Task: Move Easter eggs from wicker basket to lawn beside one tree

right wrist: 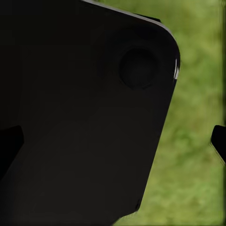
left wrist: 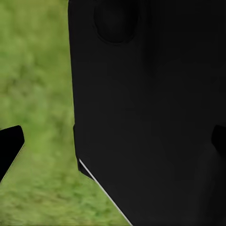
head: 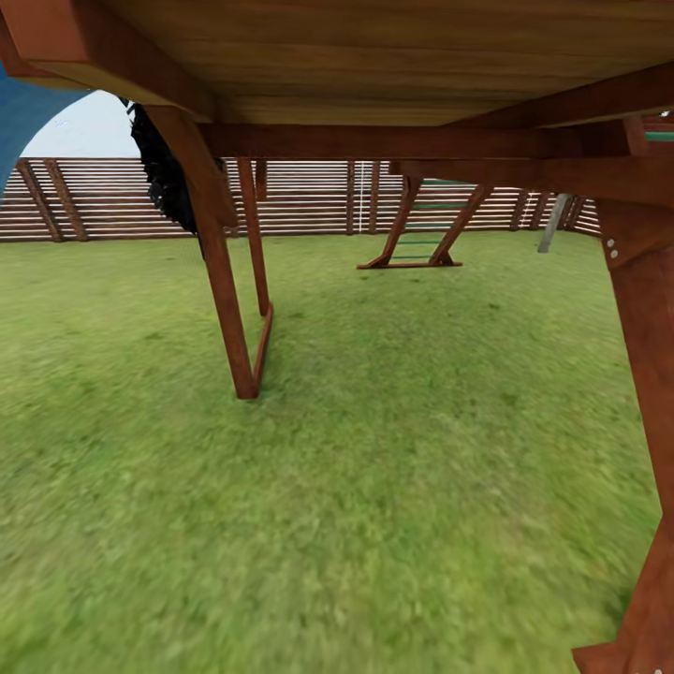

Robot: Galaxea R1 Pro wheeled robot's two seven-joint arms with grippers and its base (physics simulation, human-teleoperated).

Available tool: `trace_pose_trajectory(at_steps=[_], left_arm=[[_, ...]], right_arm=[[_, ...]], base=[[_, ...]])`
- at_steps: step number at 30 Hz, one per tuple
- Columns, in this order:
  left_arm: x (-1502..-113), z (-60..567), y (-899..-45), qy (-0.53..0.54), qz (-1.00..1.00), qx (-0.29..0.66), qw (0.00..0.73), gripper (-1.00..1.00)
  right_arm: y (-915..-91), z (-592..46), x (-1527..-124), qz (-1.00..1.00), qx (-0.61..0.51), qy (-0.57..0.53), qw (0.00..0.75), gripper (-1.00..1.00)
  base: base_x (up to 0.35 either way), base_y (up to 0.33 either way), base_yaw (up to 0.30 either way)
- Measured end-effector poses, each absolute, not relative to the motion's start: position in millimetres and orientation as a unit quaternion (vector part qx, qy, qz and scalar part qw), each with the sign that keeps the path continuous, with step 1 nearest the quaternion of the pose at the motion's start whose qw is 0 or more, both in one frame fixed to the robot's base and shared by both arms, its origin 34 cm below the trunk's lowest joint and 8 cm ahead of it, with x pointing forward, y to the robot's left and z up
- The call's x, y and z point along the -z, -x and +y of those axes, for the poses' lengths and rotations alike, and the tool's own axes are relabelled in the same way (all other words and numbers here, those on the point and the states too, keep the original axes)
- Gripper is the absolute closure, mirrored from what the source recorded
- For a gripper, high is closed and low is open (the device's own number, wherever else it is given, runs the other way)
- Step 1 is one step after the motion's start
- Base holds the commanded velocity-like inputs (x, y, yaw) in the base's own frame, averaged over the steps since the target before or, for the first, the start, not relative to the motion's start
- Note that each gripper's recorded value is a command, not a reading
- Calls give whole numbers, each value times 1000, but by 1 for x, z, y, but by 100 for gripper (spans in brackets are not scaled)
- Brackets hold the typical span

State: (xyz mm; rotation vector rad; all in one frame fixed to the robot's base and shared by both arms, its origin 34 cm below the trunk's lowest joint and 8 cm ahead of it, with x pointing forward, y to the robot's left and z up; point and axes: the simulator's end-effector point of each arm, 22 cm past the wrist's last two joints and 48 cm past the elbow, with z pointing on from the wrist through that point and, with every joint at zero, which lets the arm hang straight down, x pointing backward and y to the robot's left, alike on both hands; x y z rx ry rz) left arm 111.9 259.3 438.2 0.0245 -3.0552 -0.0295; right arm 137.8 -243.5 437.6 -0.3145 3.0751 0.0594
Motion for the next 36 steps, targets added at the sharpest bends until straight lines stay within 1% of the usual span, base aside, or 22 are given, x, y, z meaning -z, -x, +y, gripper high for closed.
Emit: trace_pose_trajectory(at_steps=[14, 36], left_arm=[[-438, 259, -111, -8, -999, 9, 44, -100], [-438, 259, -112, -8, -999, 9, 44, -100]], right_arm=[[-136, -241, -438, 992, -23, 123, 23, -100], [-137, -241, -438, 992, -24, 125, 24, -100]], base=[[311, 0, 0], [312, 0, 0]])
